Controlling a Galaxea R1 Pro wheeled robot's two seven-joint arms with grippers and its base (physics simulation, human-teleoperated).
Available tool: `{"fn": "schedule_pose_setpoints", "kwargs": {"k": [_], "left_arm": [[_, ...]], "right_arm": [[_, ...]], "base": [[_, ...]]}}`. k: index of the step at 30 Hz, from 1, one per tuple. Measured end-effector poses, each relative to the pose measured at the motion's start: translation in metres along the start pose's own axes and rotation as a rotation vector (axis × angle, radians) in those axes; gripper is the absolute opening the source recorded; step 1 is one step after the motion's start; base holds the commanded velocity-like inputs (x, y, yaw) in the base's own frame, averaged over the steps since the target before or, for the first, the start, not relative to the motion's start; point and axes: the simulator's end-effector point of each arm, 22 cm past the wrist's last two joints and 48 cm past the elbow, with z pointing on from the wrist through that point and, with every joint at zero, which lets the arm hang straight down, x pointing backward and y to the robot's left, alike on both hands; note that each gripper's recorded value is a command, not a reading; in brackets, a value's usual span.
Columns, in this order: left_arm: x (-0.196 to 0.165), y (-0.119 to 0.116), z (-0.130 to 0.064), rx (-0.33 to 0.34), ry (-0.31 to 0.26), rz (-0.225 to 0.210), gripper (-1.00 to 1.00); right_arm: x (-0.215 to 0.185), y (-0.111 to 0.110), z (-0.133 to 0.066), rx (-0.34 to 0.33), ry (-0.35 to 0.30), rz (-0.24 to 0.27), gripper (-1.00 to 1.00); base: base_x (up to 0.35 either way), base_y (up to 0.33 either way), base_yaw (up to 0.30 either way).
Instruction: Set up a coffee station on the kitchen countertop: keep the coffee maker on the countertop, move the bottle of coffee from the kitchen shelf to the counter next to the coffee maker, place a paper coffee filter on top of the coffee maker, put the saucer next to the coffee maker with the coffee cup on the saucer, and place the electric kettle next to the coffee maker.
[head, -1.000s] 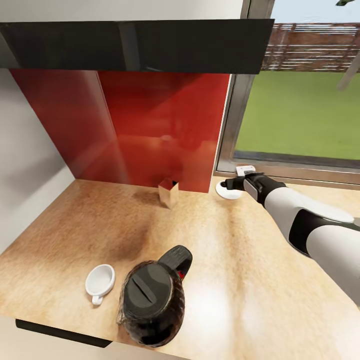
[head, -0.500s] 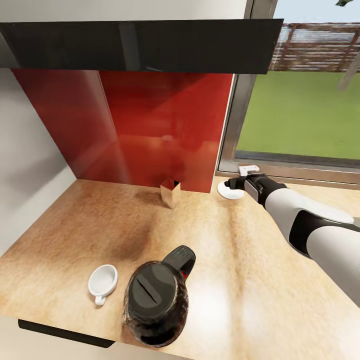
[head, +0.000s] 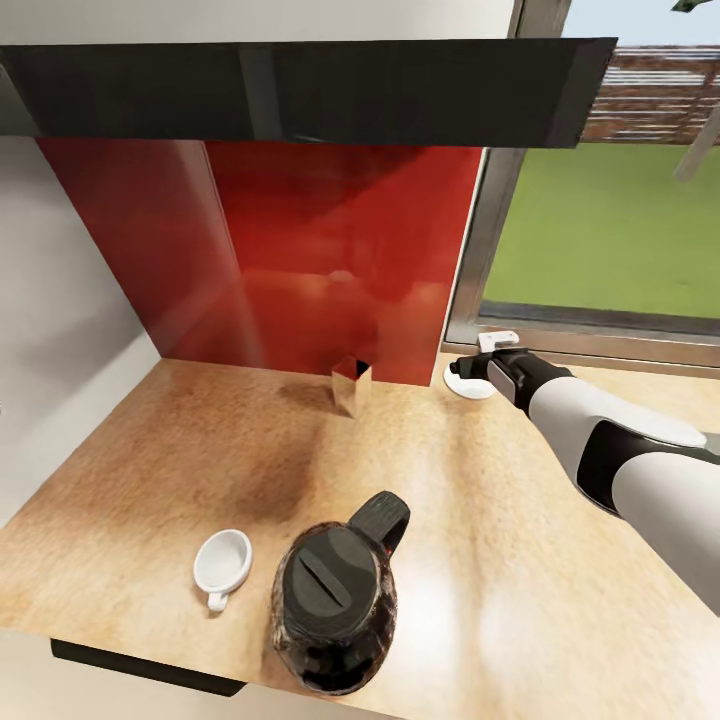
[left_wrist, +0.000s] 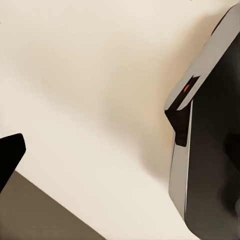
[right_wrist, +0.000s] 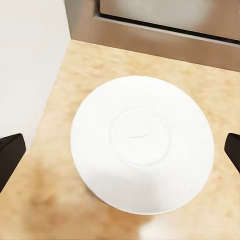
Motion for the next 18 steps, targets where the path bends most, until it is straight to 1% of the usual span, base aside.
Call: {"fn": "schedule_pose_setpoints", "kwargs": {"k": [18], "left_arm": [[-0.0001,0.0,0.0,0.0,-0.001,-0.001,1.0]], "right_arm": [[0.0017,0.0007,0.0,-0.001,0.008,0.0,1.0]], "base": [[0.0,0.016,0.0]]}}
